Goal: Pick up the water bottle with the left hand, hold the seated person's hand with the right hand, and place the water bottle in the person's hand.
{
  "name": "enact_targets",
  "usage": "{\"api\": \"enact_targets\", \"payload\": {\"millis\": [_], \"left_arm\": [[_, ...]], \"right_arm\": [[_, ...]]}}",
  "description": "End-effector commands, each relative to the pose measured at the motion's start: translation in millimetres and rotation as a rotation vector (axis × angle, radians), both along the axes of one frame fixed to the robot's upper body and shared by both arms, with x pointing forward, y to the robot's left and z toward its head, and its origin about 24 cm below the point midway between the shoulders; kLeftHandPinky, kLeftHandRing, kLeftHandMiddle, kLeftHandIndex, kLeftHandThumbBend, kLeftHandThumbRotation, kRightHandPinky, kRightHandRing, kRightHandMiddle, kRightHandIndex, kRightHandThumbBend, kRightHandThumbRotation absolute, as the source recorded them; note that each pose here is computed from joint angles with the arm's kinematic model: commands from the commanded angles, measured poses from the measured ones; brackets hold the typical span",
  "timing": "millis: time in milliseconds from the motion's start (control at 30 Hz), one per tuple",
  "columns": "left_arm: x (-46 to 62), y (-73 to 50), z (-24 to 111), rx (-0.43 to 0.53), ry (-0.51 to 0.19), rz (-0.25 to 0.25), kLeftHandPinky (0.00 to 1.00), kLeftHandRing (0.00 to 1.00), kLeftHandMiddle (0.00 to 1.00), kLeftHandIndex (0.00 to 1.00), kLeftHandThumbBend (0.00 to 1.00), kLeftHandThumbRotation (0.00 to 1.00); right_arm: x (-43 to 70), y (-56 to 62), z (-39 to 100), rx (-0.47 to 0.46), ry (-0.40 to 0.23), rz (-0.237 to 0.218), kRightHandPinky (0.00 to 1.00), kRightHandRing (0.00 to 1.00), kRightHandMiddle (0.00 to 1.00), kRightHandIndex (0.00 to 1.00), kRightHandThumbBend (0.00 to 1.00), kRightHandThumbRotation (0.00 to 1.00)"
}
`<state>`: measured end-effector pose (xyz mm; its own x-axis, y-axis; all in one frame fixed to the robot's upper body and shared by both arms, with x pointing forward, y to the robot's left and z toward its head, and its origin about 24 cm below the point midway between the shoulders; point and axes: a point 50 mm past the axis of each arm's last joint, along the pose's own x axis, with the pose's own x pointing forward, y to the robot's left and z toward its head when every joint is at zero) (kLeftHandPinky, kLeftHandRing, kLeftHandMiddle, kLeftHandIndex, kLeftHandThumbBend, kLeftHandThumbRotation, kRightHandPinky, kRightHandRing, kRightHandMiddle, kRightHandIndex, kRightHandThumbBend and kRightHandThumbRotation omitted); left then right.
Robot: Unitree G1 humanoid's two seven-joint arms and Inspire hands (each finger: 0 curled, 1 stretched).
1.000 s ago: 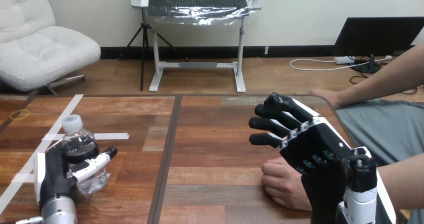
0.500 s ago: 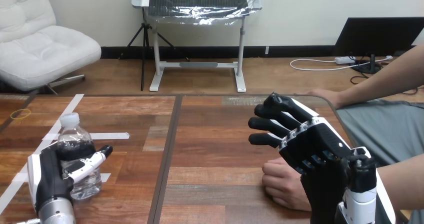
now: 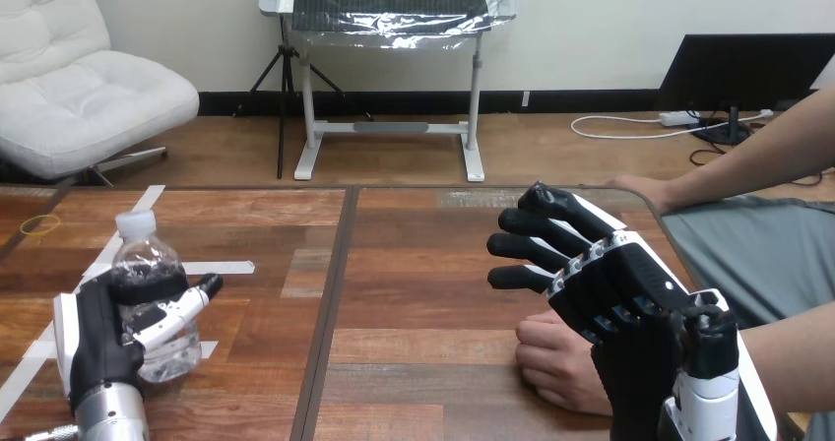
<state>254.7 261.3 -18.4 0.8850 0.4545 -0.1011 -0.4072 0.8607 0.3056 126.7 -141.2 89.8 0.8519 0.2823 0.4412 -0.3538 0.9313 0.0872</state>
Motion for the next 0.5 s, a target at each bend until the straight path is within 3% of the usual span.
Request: {"api": "enact_targets", "payload": {"millis": [0,467], "left_arm": [[19.6,-4.4,35.5,0.02,-0.188,-0.043,0.27,0.32,0.38,0.43,0.61,0.0],[16.6,-12.4,57.3,0.025,-0.318,-0.075,0.27,0.32,0.37,0.42,0.63,0.0]], "right_arm": [[8.6,-1.7,6.3,-0.003,-0.06,-0.011,0.7,0.78,0.8,0.82,0.66,1.0],[23.6,-17.2,4.3,-0.165,-0.079,-0.092,0.75,0.79,0.79,0.82,0.7,0.97]]}}
